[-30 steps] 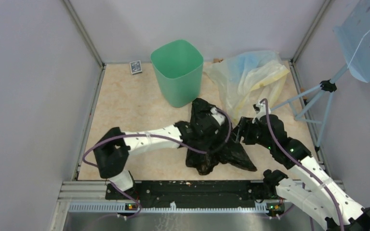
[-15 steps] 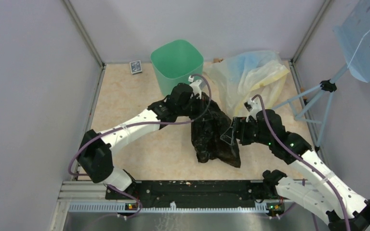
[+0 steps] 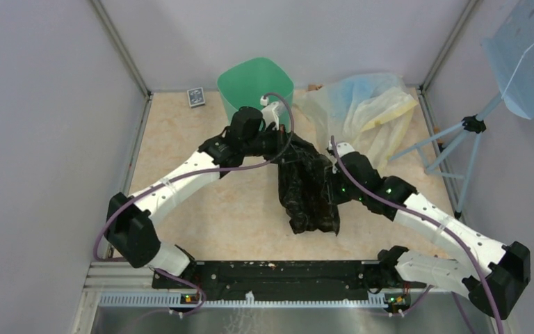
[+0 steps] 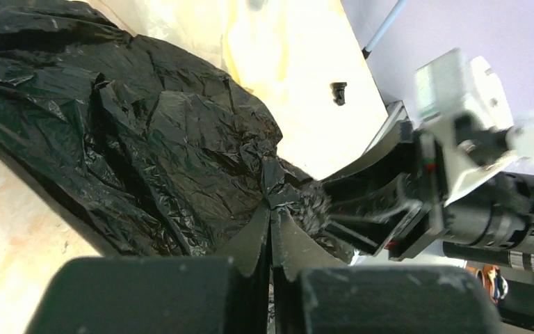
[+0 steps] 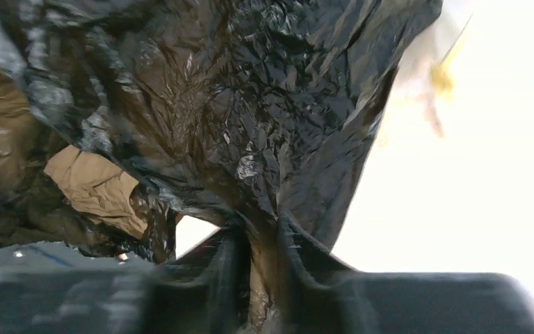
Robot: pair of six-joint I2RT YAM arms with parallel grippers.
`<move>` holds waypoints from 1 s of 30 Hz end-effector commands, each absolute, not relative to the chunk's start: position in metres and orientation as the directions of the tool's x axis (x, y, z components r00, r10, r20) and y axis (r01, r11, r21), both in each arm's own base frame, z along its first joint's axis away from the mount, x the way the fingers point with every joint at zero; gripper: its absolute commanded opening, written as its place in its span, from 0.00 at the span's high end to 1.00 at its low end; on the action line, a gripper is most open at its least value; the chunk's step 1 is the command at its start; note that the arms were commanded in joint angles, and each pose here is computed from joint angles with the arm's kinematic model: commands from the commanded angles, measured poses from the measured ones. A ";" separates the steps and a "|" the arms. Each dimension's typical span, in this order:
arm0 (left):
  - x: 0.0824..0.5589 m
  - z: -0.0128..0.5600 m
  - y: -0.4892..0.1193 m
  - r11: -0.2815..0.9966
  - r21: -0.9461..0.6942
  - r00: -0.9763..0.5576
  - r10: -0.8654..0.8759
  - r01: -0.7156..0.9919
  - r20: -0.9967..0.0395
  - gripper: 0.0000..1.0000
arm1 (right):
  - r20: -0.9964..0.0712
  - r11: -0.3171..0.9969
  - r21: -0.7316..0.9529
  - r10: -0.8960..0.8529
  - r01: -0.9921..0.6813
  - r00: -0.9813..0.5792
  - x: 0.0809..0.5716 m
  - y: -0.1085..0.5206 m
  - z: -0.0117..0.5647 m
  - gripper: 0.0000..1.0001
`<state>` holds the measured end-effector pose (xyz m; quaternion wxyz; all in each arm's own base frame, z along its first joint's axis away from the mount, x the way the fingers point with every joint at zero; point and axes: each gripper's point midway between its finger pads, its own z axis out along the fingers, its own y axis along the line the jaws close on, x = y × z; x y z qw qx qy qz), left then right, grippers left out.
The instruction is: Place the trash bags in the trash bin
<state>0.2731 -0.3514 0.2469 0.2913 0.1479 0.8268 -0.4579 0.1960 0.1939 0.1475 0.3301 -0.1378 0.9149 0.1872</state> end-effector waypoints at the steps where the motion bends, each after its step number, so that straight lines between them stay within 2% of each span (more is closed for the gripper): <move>1: 0.276 0.290 -0.329 0.572 -0.570 -0.681 -0.028 0.590 -0.732 0.97 | -0.800 0.894 0.232 -0.048 -0.383 -0.598 0.228 0.201 0.220 0.91; 3: 0.278 0.280 -0.313 0.644 -0.502 -0.668 0.018 0.577 -0.744 0.94 | -0.819 0.884 0.245 -0.031 -0.399 -0.572 0.230 0.204 0.241 1.00; 6: 0.279 0.276 -0.292 0.718 -0.419 -0.646 0.056 0.556 -0.761 0.85 | -0.828 0.860 0.263 -0.032 -0.437 -0.560 0.230 0.214 0.265 1.00; 9: 0.276 0.281 -0.273 0.757 -0.366 -0.613 0.057 0.541 -0.788 0.57 | -0.825 0.828 0.290 -0.038 -0.480 -0.564 0.230 0.228 0.282 1.00; 12: 0.267 0.283 -0.258 0.775 -0.348 -0.587 0.036 0.528 -0.809 0.25 | -0.827 0.798 0.327 -0.017 -0.506 -0.562 0.234 0.243 0.297 1.00; 16: 0.250 0.281 -0.243 0.775 -0.356 -0.565 0.001 0.522 -0.825 0.03 | -0.820 0.758 0.380 0.010 -0.530 -0.572 0.237 0.261 0.308 1.00; 20: 0.229 0.270 -0.248 0.728 -0.380 -0.561 0.007 0.570 -0.828 0.01 | -0.810 0.736 0.411 0.024 -0.537 -0.587 0.242 0.275 0.311 1.00; 25: 0.225 0.236 -0.254 0.785 -0.286 -0.537 0.069 0.550 -0.841 0.01 | -0.799 0.707 0.445 0.036 -0.549 -0.601 0.244 0.287 0.316 1.00; 30: 0.223 0.213 -0.272 0.784 -0.255 -0.513 0.092 0.566 -0.854 0.01 | -0.798 0.698 0.459 0.051 -0.550 -0.601 0.244 0.289 0.322 1.00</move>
